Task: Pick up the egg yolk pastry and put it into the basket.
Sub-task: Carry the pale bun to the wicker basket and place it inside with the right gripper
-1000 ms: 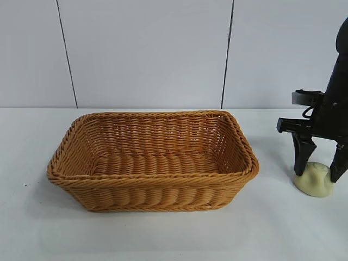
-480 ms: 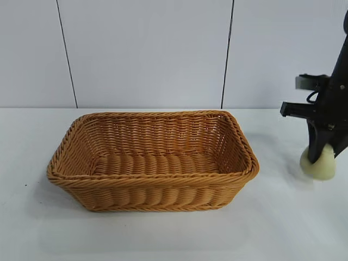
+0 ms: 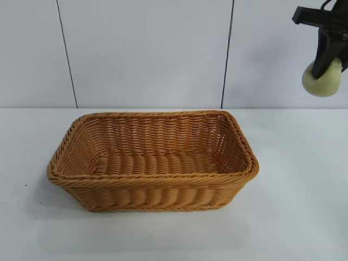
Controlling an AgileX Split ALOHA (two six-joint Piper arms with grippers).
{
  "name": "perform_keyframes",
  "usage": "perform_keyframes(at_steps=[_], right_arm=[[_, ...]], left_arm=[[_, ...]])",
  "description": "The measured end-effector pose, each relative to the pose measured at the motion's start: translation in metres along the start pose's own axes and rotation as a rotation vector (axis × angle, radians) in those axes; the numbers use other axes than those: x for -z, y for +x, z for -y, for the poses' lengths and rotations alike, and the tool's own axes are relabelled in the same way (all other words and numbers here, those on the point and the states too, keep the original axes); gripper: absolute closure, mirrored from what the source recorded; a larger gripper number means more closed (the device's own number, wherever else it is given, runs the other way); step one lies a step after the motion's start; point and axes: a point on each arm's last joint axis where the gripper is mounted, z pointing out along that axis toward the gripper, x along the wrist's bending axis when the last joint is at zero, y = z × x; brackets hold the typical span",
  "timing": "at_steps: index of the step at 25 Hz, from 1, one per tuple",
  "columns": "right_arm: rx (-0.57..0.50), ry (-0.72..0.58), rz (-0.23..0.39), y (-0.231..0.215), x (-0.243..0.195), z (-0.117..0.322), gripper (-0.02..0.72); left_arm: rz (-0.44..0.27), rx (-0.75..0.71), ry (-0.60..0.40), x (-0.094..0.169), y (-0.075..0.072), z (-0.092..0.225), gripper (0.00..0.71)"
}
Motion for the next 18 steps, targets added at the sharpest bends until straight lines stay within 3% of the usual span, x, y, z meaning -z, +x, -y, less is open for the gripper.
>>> perform_keyframes(at_steps=[13, 18], right_arm=[[0.337, 0.013, -0.100, 0.139, -0.009, 0.041, 0.570], [0.412, -0.029, -0.159, 0.187, -0.009, 0.064, 0.570]], left_arm=[[0.000, 0.000, -0.001, 0.000, 0.000, 0.000, 0.016], [0.000, 0.000, -0.001, 0.000, 0.000, 0.000, 0.016]])
